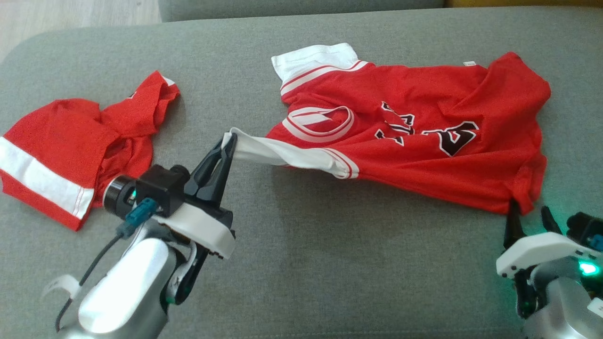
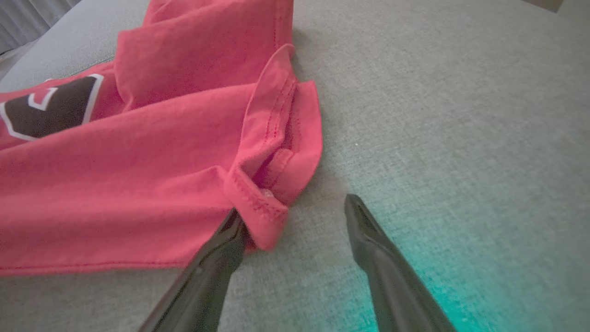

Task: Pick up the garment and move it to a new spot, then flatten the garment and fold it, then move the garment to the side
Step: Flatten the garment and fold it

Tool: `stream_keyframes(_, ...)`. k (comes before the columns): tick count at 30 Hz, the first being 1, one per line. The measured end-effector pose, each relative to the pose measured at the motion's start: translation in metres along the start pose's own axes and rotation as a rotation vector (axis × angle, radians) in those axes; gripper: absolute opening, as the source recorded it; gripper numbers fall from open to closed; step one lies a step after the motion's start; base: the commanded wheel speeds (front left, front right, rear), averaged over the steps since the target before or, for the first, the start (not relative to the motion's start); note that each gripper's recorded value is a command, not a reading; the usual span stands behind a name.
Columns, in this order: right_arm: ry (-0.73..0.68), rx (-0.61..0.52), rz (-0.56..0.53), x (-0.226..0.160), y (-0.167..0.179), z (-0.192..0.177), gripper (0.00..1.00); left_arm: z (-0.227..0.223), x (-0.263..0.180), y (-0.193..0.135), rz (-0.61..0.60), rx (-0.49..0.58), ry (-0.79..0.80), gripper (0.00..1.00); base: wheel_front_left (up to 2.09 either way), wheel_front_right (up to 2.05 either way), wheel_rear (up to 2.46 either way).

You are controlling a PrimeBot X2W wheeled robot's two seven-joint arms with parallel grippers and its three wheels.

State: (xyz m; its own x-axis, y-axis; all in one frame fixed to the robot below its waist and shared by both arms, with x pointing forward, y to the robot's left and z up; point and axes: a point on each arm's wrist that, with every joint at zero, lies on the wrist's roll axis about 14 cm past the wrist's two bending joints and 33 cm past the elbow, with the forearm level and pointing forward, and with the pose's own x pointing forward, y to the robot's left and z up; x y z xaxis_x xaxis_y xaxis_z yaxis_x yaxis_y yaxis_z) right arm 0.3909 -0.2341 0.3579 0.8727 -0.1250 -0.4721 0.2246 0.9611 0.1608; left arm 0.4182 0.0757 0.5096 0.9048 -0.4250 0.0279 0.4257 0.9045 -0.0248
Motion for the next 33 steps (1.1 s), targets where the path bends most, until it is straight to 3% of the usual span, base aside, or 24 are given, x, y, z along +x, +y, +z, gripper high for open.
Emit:
stream_keyframes(1, 0.002, 0.002, 0.000, 0.001, 0.001, 0.000, 1.00, 0.000, 0.000, 0.001, 0.003, -0.001, 0.000, 0.00, 0.00, 0.00, 0.00)
stream_keyframes(2, 0.003, 0.004, 0.002, 0.002, 0.002, 0.000, 0.78, 0.000, 0.000, 0.002, 0.005, -0.001, 0.001, 0.00, 0.00, 0.00, 0.00)
stream_keyframes(3, -0.003, 0.003, 0.006, 0.003, 0.003, 0.002, 0.32, 0.000, 0.000, 0.003, 0.006, -0.001, 0.001, 0.00, 0.00, 0.00, 0.00)
stream_keyframes(4, -0.004, 0.005, 0.009, 0.004, 0.005, 0.002, 0.00, 0.000, 0.000, 0.003, 0.007, -0.001, 0.000, 0.00, 0.00, 0.00, 0.00)
stream_keyframes(13, -0.076, -0.013, 0.040, -0.001, 0.013, 0.025, 0.00, 0.011, 0.000, 0.005, 0.021, 0.016, -0.029, 0.00, 0.00, 0.00, 0.00)
stream_keyframes(23, -0.227, -0.119, 0.242, -0.041, 0.063, 0.121, 0.00, 0.066, -0.006, 0.007, 0.061, 0.039, -0.183, 0.00, 0.00, 0.00, 0.00)
stream_keyframes(24, -0.256, -0.141, 0.297, -0.058, 0.070, 0.150, 0.00, 0.091, -0.008, 0.009, 0.078, 0.047, -0.255, 0.00, 0.00, 0.00, 0.00)
stream_keyframes(29, -0.320, -0.247, 0.343, -0.098, 0.071, 0.215, 0.00, 0.152, -0.016, 0.012, 0.104, 0.075, -0.434, 0.00, 0.00, 0.00, 0.00)
stream_keyframes(33, -0.335, -0.261, 0.395, -0.118, 0.084, 0.241, 0.00, 0.192, -0.023, 0.011, 0.104, 0.099, -0.547, 0.00, 0.00, 0.00, 0.00)
